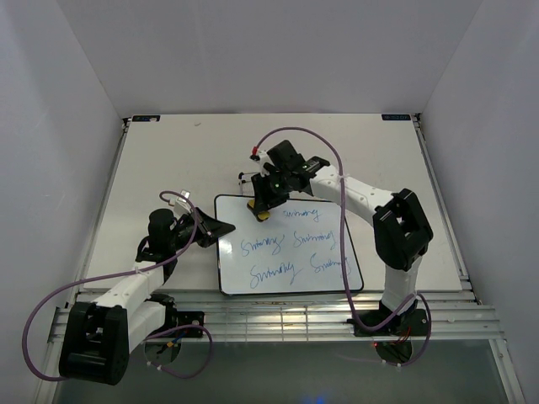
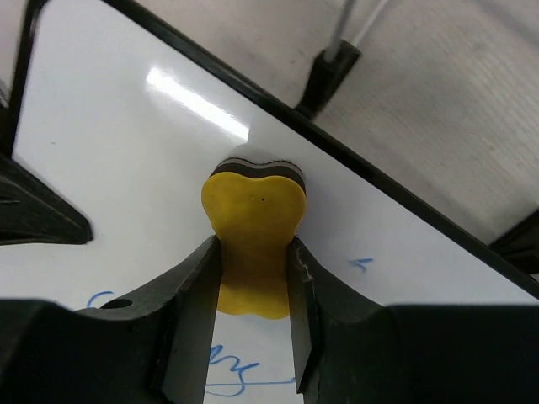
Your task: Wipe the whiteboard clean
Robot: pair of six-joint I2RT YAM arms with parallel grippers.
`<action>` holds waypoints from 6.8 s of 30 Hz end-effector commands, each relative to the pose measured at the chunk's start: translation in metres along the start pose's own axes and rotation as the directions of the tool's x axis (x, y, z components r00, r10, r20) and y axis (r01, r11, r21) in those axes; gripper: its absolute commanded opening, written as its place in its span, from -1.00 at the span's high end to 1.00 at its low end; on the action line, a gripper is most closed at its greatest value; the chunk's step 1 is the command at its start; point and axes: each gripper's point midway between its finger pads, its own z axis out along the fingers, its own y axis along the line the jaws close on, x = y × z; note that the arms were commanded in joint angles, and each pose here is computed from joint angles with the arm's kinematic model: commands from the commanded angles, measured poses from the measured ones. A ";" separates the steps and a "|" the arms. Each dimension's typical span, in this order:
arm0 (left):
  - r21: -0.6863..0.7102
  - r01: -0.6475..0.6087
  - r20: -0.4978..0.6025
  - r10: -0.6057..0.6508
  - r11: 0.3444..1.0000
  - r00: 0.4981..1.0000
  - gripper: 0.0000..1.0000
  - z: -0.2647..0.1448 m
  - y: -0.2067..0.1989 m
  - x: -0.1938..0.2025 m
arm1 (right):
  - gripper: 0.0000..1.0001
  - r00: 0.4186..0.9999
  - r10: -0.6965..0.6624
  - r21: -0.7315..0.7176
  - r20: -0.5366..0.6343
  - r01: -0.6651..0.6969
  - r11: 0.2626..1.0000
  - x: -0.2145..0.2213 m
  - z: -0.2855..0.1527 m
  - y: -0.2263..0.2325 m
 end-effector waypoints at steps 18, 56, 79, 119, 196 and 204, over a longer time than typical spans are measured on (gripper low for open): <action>0.054 -0.166 0.102 0.160 0.985 0.982 1.00 0.000 -0.016 -0.018 | 0.35 0.969 0.245 0.091 -0.031 -0.241 0.966 0.095 -0.038 -0.103; 0.041 -0.131 0.075 0.128 0.990 0.989 1.00 0.000 -0.005 -0.009 | 0.35 0.871 0.491 0.339 -0.006 -0.460 0.821 0.179 -0.077 -0.211; 0.056 -0.133 0.071 0.129 0.990 0.989 1.00 -0.001 -0.011 -0.009 | 0.40 0.973 0.226 0.049 -0.055 -0.223 0.974 0.079 -0.003 -0.075; 0.000 -0.095 0.087 0.094 0.996 0.992 1.00 0.000 -0.003 -0.014 | 0.49 0.925 0.337 0.203 0.172 -0.369 0.907 0.097 -0.117 -0.139; 0.016 -0.131 0.139 0.128 0.991 0.982 1.00 0.003 -0.020 -0.025 | 0.62 0.984 0.129 0.233 -0.125 -0.097 0.968 0.186 -0.045 -0.049; 0.021 -0.130 0.140 0.126 0.991 0.982 1.00 0.001 -0.021 -0.023 | 0.63 0.992 0.107 0.126 -0.071 -0.097 0.987 0.157 -0.042 -0.023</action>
